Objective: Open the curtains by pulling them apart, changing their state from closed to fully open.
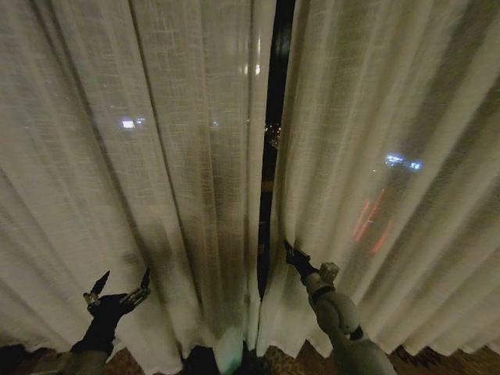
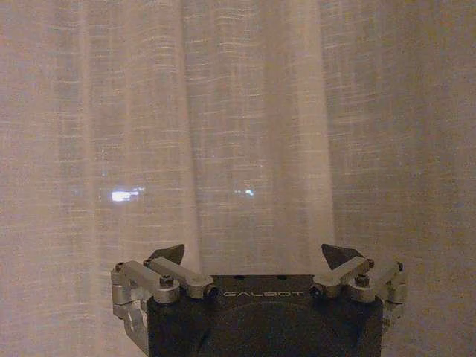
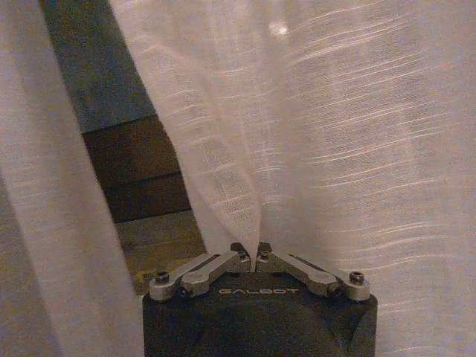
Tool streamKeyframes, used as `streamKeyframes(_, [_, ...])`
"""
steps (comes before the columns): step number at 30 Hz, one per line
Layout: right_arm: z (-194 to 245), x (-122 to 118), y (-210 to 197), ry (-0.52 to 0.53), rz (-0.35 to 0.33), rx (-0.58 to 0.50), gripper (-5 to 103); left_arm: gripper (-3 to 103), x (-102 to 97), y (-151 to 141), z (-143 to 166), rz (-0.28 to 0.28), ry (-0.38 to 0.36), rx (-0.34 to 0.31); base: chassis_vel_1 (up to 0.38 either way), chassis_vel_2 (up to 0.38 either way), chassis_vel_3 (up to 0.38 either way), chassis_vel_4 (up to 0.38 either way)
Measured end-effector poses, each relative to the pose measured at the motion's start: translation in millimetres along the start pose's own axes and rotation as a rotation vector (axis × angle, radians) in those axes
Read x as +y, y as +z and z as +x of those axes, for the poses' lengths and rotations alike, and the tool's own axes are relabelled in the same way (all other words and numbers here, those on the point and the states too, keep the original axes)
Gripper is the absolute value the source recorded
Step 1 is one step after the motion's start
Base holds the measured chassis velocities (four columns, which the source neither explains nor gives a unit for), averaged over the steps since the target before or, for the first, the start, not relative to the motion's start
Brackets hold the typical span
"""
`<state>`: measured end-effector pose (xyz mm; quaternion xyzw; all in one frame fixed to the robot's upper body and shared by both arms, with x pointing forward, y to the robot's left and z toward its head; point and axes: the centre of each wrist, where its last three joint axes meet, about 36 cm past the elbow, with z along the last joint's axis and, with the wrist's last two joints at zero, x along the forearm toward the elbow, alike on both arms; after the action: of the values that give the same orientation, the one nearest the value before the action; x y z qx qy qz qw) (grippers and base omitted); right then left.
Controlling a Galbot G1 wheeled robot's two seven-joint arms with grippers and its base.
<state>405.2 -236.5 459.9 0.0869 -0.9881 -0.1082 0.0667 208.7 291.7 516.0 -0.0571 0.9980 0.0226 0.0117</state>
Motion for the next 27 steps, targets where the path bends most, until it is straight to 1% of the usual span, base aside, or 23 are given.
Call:
streamKeyframes(5, [-0.4,-1.0,-1.5,0.002,0.002,-0.004,0,100,0.0,0.1,0.1,0.001,0.000,0.000,-0.140,-0.169,0.141,0.147])
streamKeyframes(11, [-0.8,-1.7,-5.1,0.001,0.008,-0.012,0,100,-0.1,0.3,0.5,0.003,-0.001,0.002,-0.241,-0.241,0.251,0.237])
streamKeyframes(15, [0.0,-4.0,-7.4,0.007,0.011,-0.017,0,100,0.2,0.4,0.9,0.002,-0.001,0.000,-0.309,-0.284,0.308,0.297])
streamKeyframes(27, [0.8,-10.0,-8.1,0.022,0.010,-0.019,0,100,0.5,0.7,1.4,0.001,-0.001,-0.001,-0.345,-0.353,0.349,0.356])
